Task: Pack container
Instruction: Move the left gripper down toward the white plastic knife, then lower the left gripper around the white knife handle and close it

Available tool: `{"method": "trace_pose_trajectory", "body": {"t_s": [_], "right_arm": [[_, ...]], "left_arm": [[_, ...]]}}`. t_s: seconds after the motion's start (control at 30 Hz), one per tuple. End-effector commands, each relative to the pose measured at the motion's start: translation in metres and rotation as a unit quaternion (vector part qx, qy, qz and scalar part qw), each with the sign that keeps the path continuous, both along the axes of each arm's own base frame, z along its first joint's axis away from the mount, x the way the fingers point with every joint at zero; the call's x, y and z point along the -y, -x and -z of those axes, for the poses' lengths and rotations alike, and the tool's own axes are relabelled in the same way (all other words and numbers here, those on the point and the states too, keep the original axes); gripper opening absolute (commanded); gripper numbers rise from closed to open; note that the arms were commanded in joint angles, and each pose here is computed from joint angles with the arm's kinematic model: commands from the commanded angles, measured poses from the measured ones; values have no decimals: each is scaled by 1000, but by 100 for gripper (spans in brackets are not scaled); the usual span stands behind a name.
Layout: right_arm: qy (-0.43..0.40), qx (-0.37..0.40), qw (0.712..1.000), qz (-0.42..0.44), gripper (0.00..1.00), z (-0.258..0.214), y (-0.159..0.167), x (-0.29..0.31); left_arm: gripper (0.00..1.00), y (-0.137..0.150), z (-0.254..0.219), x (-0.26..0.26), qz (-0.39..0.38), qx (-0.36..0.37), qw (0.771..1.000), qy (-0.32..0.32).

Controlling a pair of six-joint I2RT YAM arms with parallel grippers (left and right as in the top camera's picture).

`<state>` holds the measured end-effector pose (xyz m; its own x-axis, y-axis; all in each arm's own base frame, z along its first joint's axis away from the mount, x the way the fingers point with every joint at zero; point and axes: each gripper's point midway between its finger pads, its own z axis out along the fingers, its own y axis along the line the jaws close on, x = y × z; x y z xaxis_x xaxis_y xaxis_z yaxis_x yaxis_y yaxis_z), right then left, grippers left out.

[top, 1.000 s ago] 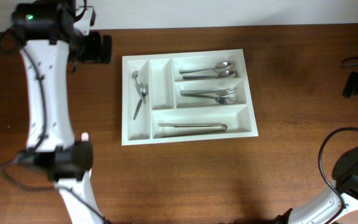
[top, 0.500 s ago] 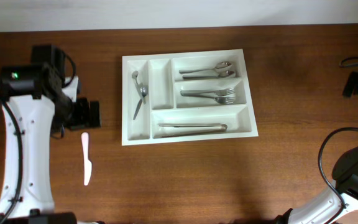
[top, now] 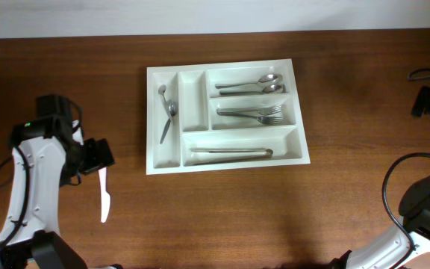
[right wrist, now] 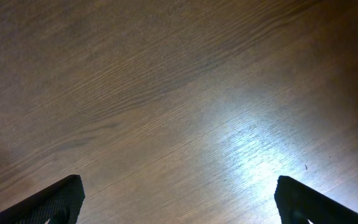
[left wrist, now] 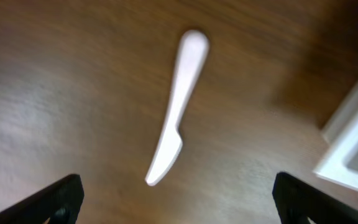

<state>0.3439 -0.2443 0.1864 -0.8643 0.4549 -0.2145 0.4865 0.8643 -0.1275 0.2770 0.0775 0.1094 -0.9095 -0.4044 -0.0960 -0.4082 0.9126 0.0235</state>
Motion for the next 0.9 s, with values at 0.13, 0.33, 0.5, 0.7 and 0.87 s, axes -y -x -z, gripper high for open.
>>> {"method": "trace_pose_trajectory", "body": {"t_s": [0.13,0.33,0.5,0.7,0.87], "right_arm": [[1,0,1000,-3,99,0,0,-1],[1,0,1000,-3,99,0,0,-1],[1,0,1000,-3,99,0,0,-1],[1,0,1000,-3,98,0,0,-1],[1,0,1000,-3,99,0,0,-1]], "left_arm": [[99,-14,20,-15,65,22,998,-18],[99,-40,45,-19,100,35,994,-15],[99,-41,77,-10,104,5,994,22],[99,-26,99,-4,102,-43,993,49],[99,-15,99,0,102,-66,991,58]]}}
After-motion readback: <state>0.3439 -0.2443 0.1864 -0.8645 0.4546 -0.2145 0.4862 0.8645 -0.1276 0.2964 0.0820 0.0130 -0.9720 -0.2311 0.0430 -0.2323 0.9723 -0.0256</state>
